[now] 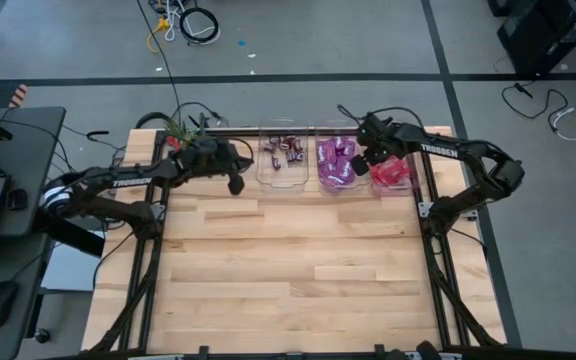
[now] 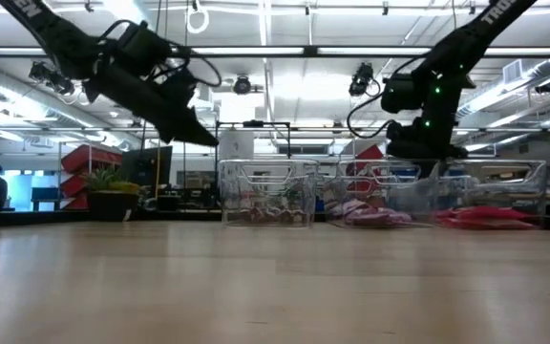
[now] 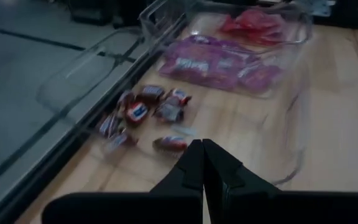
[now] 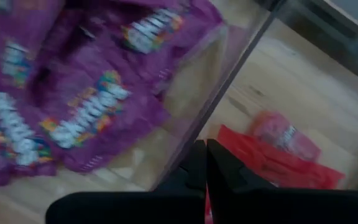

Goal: Sort candy
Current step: Adjust the transparent bins

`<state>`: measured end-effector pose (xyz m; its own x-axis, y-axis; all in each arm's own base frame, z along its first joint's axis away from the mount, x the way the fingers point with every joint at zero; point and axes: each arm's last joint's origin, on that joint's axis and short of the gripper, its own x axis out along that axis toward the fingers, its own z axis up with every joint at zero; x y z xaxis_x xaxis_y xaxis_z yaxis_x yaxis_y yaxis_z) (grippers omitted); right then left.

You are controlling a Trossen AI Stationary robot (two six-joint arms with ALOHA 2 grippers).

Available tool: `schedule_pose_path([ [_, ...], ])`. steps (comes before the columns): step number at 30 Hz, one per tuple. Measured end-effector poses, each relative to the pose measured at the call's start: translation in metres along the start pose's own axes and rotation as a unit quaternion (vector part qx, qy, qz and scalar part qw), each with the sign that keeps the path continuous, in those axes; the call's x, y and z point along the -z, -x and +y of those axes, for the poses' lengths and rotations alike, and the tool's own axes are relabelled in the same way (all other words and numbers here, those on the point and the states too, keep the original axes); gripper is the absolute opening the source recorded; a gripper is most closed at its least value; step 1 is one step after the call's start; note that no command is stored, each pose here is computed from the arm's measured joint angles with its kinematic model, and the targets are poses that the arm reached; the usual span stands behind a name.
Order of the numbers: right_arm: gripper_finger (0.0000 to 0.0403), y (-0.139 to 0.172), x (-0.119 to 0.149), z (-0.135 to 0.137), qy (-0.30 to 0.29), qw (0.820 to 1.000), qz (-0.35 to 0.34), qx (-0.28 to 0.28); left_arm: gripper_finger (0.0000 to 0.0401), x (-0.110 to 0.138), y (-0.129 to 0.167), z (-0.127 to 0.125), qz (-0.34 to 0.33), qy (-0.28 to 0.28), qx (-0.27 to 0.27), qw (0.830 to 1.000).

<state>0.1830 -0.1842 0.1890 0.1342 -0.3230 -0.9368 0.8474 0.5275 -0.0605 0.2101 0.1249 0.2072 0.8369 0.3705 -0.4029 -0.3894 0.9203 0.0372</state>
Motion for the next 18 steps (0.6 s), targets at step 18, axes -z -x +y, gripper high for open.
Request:
schedule_pose_path([
  [18, 0.0000, 0.000, -0.011, 0.006, 0.007, 0.996, -0.058, -0.068, 0.0001, 0.045, -0.010, 0.020, 0.023, 0.042, -0.028, 0.998],
])
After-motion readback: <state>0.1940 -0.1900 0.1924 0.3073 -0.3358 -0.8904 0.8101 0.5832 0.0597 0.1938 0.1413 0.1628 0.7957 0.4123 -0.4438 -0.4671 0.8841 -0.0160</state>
